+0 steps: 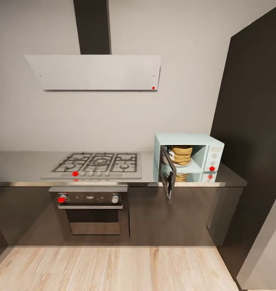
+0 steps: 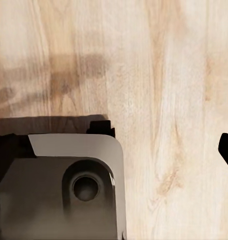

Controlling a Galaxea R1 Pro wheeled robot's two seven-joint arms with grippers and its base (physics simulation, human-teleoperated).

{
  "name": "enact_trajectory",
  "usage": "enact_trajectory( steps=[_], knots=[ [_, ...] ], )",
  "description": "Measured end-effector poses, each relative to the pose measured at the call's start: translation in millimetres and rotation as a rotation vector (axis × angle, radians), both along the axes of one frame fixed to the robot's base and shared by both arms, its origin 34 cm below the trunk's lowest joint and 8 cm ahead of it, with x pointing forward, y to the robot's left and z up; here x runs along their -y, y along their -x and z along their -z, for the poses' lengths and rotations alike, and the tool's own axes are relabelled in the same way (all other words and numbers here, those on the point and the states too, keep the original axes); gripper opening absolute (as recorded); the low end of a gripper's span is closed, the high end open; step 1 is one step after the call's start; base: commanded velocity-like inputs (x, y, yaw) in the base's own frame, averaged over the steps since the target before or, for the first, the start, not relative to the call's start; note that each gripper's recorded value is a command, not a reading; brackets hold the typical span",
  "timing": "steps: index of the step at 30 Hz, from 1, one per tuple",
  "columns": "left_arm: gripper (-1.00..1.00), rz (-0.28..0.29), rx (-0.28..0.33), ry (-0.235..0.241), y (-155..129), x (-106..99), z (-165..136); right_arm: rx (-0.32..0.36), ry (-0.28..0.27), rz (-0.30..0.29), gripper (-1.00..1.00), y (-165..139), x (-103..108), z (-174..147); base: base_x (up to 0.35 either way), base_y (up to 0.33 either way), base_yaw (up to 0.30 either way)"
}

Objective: In the kitchen, take the popcorn bag from the countertop, put it into the microwave, and heat it until the popcorn is cooked so the cooked popcorn ends up inside the bag.

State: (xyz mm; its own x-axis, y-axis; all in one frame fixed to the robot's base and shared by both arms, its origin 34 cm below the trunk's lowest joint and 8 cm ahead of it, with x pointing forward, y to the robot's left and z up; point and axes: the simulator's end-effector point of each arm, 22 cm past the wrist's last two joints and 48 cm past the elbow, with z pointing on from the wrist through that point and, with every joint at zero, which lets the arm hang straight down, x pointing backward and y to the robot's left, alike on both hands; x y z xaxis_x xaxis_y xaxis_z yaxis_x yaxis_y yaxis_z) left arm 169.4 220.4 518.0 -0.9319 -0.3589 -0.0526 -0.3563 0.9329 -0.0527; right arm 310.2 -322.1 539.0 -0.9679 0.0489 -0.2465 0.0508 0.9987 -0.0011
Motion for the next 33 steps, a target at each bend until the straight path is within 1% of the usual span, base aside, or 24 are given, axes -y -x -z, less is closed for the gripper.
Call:
enact_trajectory(
  steps=[14, 20, 30, 33],
  knots=[
    [1.0, -0.001, 0.0, 0.0, 0.1, -0.2, 0.0, -0.001, 0.015, 0.004, 1.0, 0.2, 7.3, -0.5, 0.0, -0.261, 0.0],
    [1.0, -0.001, 0.0, 0.0, 0.1, -0.1, 0.0, -0.001, 0.015, 0.003, 1.0, 0.3, 7.1, -0.5, 0.005, -0.25, 0.0],
    [1.0, -0.001, 0.0, -0.001, 0.1, -1.2, 0.0, -0.001, 0.015, 0.0, 1.0, 0.5, 7.9, -0.7, 0.158, -0.151, 0.0],
    [1.0, -0.001, 0.0, -0.001, 0.1, -1.2, 0.0, -0.001, 0.01, -0.004, 1.0, 0.4, 3.5, -0.3, 0.197, -0.13, 0.0]
  ],
)
